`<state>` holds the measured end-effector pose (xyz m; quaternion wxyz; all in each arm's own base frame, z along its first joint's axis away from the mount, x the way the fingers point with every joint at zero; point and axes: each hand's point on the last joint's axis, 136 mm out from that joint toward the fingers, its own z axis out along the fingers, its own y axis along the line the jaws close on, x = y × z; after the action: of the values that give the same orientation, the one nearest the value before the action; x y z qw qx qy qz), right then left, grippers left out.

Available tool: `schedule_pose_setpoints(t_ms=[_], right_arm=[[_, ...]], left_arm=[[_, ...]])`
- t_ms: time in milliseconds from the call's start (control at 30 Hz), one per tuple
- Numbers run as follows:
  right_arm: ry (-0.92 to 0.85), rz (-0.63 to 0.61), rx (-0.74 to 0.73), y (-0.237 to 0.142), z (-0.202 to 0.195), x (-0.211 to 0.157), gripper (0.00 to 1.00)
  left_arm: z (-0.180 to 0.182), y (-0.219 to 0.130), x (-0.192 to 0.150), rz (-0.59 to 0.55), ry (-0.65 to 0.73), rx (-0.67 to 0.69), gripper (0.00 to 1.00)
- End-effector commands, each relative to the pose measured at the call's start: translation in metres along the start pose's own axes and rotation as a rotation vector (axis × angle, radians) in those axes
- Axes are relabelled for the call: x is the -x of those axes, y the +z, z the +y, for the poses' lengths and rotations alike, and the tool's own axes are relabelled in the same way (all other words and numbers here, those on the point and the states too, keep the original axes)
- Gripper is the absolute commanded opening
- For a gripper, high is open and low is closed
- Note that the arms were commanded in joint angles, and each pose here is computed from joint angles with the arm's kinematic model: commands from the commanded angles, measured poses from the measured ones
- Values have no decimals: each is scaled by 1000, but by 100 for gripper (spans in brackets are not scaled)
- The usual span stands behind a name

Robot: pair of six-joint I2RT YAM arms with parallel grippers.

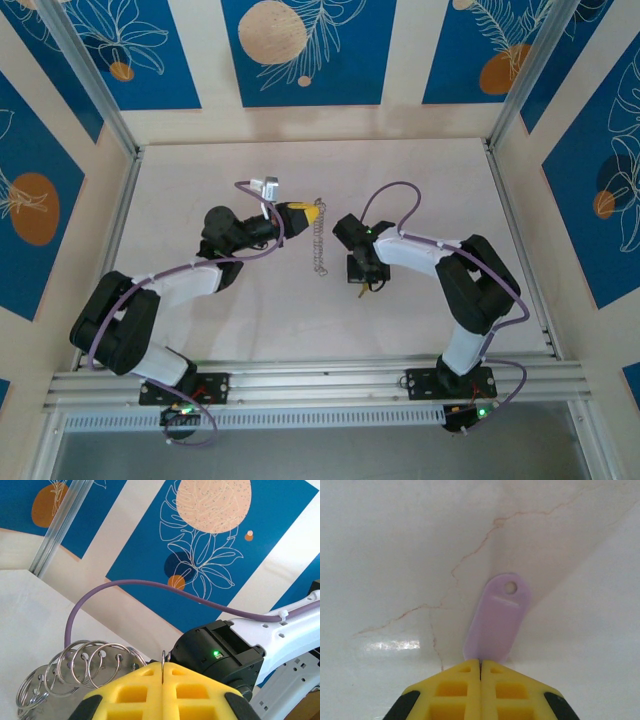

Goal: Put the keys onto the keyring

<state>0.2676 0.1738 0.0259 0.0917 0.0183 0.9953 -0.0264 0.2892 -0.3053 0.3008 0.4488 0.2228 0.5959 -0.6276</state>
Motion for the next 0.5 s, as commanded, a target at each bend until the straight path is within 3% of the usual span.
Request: schedule_pose_setpoints(t_ms=[0, 133, 467], right_arm=[[33, -17, 2, -14, -9, 0, 0], [49, -67, 116, -42, -1, 14, 0], [-3, -274, 722, -151, 36, 64, 0]], left_arm=[[-20, 7, 17, -36, 69, -73, 0], [-18, 10, 16, -28, 60, -72, 0], [-15, 18, 15, 4, 70, -77, 0]])
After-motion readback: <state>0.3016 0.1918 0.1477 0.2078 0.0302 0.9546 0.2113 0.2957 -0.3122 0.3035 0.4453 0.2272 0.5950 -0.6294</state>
